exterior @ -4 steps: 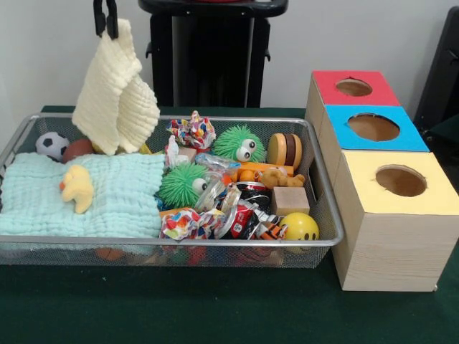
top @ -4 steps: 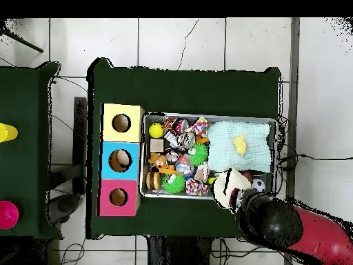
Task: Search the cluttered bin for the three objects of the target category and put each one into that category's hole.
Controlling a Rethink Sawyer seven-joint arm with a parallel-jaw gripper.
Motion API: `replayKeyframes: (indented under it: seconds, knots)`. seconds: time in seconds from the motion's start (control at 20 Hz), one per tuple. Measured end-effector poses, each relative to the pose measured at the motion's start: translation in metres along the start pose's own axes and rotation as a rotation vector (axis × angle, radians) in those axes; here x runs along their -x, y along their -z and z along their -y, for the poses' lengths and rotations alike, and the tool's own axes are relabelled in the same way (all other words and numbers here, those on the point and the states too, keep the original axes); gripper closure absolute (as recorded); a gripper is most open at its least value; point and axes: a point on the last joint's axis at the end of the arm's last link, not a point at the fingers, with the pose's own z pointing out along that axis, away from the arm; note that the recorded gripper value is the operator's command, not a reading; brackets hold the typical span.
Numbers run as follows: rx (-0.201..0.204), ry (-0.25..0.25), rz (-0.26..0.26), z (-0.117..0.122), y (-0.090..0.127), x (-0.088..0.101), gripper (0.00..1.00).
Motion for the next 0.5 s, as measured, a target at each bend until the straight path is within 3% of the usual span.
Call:
replayKeyframes:
  seconds: [0.05,0.5]
  knots:
    - [0.000,0.000,-0.002,0.0001,0.0000,-0.0002,0.00]
    - [0.005,0.000,-0.027,0.0000,0.0000,-0.0034,0.00]
